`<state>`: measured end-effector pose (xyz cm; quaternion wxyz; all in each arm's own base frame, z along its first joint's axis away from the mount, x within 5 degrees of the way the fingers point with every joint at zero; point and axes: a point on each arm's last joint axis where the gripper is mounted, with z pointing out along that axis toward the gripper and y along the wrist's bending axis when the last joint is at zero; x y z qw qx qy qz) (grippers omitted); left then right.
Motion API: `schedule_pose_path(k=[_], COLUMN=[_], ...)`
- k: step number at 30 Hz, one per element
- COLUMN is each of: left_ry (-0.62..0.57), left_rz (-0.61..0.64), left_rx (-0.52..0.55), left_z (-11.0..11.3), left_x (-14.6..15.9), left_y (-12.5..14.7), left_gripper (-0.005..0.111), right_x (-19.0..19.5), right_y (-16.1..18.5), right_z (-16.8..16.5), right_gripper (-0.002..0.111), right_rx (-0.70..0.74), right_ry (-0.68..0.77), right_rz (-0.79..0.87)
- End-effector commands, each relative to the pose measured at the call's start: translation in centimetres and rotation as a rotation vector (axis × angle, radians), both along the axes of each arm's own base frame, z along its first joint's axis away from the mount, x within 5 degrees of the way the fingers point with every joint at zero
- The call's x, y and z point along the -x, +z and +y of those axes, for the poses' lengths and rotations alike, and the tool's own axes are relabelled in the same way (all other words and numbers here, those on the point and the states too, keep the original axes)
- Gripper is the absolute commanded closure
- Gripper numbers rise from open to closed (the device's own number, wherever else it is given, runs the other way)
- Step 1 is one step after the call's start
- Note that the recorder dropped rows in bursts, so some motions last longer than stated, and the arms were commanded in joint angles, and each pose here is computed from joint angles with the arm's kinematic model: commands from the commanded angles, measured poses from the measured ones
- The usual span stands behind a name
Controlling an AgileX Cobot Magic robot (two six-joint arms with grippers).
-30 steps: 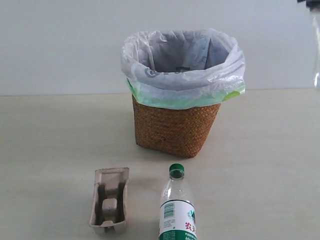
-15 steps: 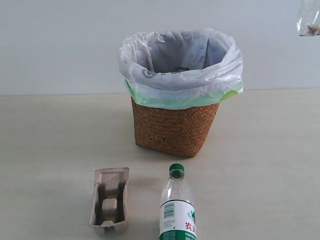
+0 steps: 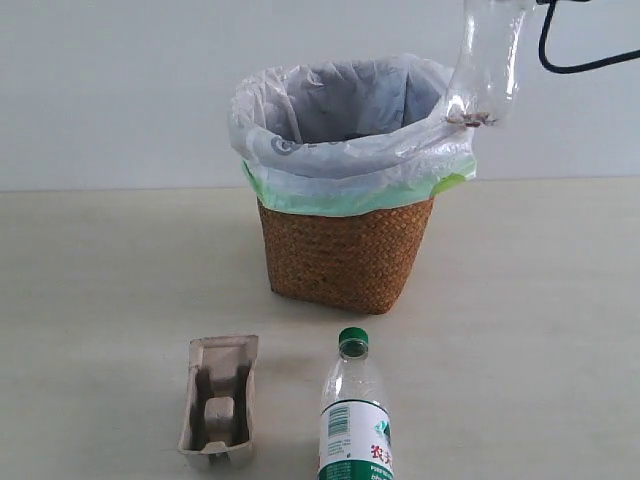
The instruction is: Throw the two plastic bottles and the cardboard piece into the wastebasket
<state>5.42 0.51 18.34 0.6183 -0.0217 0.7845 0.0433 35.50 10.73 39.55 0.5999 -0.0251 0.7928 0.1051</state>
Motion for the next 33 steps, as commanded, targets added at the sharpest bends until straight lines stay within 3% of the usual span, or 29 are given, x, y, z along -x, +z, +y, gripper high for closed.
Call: schedule_pose_path(k=[1, 7, 11, 16, 23, 27, 31, 32, 33], left_ry=[0.006, 0.006, 0.006, 0.006, 0.006, 0.006, 0.006, 0.006, 0.006], left_rz=[-0.014, -0.014, -0.014, -0.014, -0.014, -0.014, -0.014, -0.014, -0.014], left_rx=[0.007, 0.007, 0.007, 0.007, 0.007, 0.007, 0.007, 0.007, 0.007], left_z=[0.0, 0.0, 0.0, 0.0, 0.0, 0.0, 0.0, 0.0, 0.0], left_x=[0.0, 0.0, 0.0, 0.0, 0.0, 0.0, 0.0, 0.0, 0.0], left_y=[0.2, 0.2, 0.2, 0.2, 0.2, 0.2, 0.2, 0.2, 0.2], left_gripper=[-0.001, -0.001, -0.001, -0.001, -0.001, -0.001, -0.001, -0.001, -0.001], right_x=[0.9, 1.2, 1.4, 1.3, 0.1, 0.8, 1.0, 0.9, 0.9], right_y=[1.6, 1.6, 2.3, 2.7, 2.7, 4.1, 3.5, 3.2, 2.8], right_z=[-1.6, -5.5, -6.5, -6.1, -2.2, -1.0, -1.6, -1.9, -2.5], right_gripper=[0.108, 0.108, 0.108, 0.108, 0.108, 0.108, 0.108, 0.108, 0.108], right_rx=[0.168, 0.505, 0.593, 0.399, -0.077, -0.117, 0.049, 0.151, 0.35], right_ry=[-0.027, -0.204, -0.292, -0.303, -0.069, 0.008, -0.018, -0.026, -0.049], right_rz=[-0.039, 0.028, 0.037, 0.002, -0.087, -0.18, -0.135, -0.114, -0.099])
